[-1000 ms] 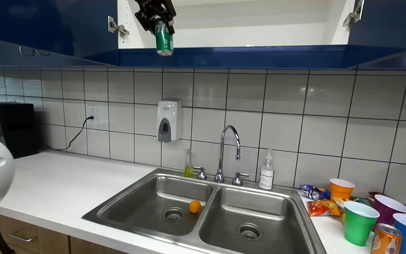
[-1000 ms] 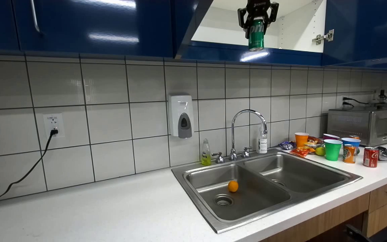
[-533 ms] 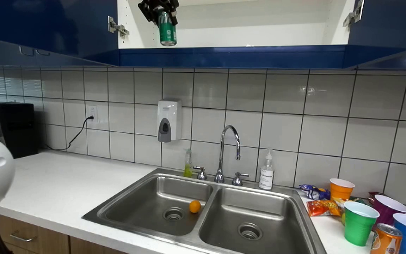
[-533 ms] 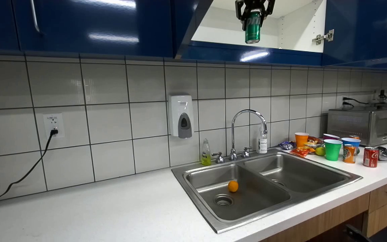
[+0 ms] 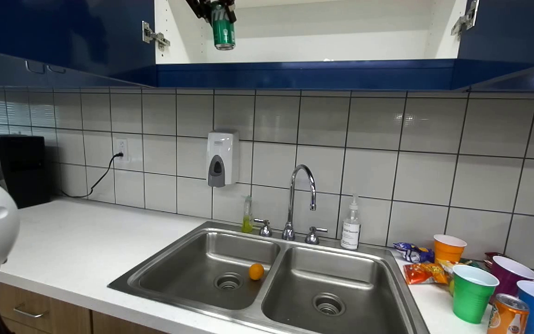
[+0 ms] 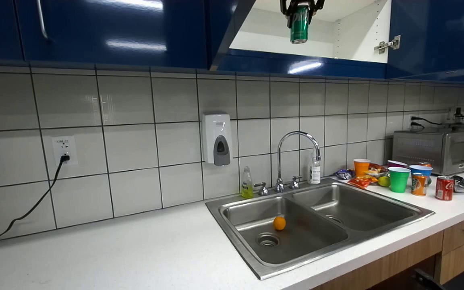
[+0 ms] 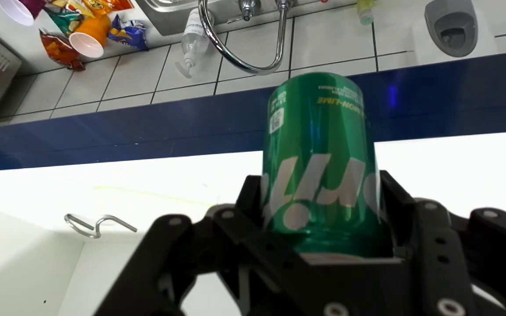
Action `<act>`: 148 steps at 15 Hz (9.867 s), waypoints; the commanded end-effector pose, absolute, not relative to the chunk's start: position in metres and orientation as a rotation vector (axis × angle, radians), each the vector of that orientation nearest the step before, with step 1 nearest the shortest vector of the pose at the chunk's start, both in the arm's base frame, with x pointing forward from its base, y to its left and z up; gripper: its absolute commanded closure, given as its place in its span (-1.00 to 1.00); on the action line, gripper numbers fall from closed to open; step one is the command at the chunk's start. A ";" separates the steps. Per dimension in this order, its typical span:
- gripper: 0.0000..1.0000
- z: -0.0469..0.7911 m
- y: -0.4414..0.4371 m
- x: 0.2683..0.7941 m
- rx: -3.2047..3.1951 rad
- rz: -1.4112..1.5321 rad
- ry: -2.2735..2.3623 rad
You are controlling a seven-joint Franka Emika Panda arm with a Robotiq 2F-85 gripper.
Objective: Pick up the can from the sink and put it in the cabinet
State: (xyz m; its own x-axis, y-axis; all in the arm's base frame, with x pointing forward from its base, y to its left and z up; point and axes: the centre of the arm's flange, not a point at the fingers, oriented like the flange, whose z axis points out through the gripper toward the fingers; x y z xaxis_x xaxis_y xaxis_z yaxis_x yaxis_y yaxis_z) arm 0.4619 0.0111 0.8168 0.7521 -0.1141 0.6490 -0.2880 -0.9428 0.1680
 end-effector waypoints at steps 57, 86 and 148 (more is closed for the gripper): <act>0.20 0.822 -0.062 0.641 2.657 0.979 -0.459; -1.00 0.856 -0.022 0.537 2.808 0.915 -0.415; -1.00 0.545 0.083 0.398 2.926 0.447 -0.145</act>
State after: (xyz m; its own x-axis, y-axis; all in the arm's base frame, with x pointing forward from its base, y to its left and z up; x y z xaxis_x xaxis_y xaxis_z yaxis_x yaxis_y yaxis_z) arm 0.4108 0.0829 0.5558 0.9542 -0.0437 0.2959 -0.0989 -0.9797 0.1742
